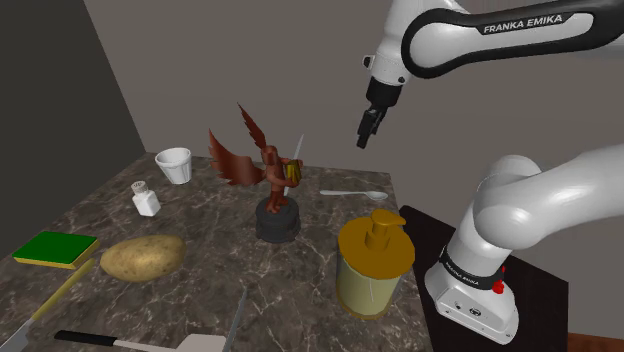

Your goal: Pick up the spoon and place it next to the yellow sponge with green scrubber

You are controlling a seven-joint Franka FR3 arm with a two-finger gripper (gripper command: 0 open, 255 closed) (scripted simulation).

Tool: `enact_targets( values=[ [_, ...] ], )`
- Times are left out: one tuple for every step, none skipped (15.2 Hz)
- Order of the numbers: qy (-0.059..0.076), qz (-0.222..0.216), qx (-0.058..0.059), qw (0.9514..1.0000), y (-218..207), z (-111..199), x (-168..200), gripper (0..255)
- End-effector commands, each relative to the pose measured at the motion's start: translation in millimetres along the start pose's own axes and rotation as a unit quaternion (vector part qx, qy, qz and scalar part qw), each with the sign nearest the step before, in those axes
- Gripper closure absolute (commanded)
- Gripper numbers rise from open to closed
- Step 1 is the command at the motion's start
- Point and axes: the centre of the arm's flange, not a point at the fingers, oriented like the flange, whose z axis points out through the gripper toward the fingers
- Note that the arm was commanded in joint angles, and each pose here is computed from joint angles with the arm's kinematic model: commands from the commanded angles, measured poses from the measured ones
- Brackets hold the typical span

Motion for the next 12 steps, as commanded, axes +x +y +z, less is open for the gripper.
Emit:
enact_targets(
  values=[
    [0.006, -0.016, 0.017, 0.9997, 0, 24, -5, 0],
    [0.009, -0.024, 0.026, 0.9993, 1, 37, -7, 0],
    [0.011, -0.032, 0.034, 0.9988, 1, 50, -8, 0],
    [0.014, -0.040, 0.043, 0.9982, 1, 63, -10, 0],
    [0.016, -0.048, 0.051, 0.9974, 2, 76, -11, 0],
    [0.018, -0.055, 0.060, 0.9965, 1, 89, -13, 0],
    [0.021, -0.063, 0.068, 0.9955, 1, 103, -14, 0],
    [0.023, -0.071, 0.077, 0.9943, 1, 116, -15, 0],
    [0.025, -0.078, 0.084, 0.9931, 0, 127, -16, 0],
    [0.025, -0.078, 0.084, 0.9931, -1, 132, -16, 0],
    [0.025, -0.078, 0.084, 0.9931, -2, 138, -16, 0],
    [0.025, -0.078, 0.084, 0.9931, -3, 143, -16, 0]
  ],
)
